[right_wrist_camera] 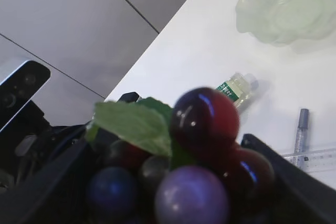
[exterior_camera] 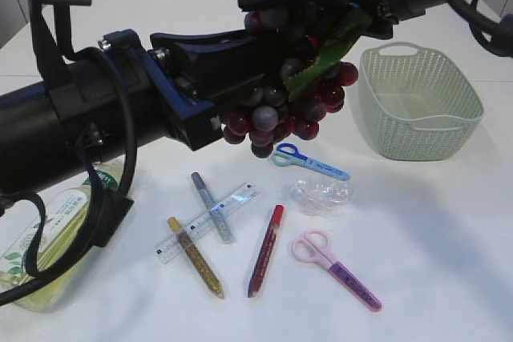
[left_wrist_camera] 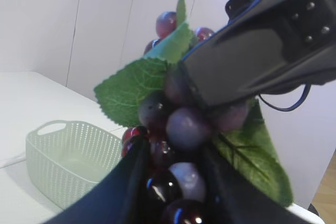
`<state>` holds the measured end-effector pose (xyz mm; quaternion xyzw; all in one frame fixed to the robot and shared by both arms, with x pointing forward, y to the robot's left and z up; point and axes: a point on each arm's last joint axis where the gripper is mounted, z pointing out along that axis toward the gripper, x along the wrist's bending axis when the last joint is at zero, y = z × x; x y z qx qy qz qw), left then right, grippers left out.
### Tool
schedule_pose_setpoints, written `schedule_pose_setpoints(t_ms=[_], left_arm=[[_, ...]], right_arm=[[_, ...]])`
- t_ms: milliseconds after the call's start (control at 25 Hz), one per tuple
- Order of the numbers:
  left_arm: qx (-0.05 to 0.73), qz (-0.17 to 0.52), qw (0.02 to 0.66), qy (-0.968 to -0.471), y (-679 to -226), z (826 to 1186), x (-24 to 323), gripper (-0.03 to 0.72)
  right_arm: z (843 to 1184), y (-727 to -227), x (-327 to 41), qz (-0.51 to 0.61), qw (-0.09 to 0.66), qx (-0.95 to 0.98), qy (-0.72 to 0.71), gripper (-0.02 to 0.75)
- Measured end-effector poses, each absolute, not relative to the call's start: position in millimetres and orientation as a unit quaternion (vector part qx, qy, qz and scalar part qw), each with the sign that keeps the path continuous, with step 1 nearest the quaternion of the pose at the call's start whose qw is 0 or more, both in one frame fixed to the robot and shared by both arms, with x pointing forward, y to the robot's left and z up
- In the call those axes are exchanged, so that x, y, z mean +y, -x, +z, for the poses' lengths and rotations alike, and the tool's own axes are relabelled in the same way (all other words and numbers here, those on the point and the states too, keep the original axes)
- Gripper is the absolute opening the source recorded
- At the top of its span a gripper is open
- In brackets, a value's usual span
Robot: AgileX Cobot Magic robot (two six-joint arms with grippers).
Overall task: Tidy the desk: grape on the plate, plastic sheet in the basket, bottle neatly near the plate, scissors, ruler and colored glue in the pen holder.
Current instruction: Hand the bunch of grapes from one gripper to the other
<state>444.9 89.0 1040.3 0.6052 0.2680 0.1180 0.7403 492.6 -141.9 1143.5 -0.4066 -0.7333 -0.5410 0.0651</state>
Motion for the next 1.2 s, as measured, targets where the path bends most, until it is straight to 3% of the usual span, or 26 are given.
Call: schedule_pose_setpoints(t_ms=[1200], left_arm=[[0.288,0.140,0.745,-0.586,-457,1043,102,0.213]], right_arm=[[1154,-524,-164,-0.592,-0.066,-0.639,0.486,0.634]])
